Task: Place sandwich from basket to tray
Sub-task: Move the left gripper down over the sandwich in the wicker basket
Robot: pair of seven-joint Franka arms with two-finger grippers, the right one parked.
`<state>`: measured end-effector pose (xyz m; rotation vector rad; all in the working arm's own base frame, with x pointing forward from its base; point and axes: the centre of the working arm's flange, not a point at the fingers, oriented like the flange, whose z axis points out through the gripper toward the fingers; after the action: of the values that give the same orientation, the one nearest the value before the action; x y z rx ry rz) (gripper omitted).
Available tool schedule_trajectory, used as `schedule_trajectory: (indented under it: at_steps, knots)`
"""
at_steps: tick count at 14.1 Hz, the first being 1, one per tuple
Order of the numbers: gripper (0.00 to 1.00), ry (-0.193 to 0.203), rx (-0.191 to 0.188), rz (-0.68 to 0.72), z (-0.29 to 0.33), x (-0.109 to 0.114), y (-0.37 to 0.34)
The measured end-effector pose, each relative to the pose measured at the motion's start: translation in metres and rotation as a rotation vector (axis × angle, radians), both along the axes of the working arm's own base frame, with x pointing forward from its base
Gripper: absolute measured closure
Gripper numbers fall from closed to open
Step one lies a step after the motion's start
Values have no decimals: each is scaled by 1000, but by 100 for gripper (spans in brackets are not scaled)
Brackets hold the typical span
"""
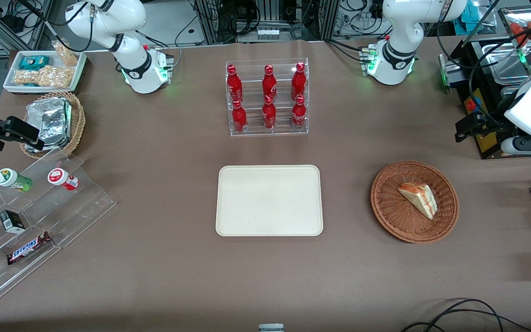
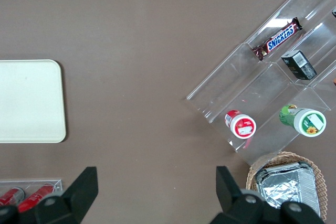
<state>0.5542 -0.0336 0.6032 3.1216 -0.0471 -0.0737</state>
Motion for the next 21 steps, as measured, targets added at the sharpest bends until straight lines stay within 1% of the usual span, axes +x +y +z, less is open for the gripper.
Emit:
schedule_trajectory:
  at_steps: [3, 7, 11, 13, 16, 19, 21]
  knots:
    - [0, 3, 0, 0, -1, 0, 0]
    - [0, 21, 1, -1, -8, -1, 0]
    - [0, 63, 3, 2, -27, -3, 2]
    - [0, 89, 5, 3, -50, -1, 2]
    - [0, 75, 9, 7, -113, 6, 4]
    - [0, 58, 9, 15, -180, 6, 7]
    - [0, 55, 13, 74, -213, 9, 16]
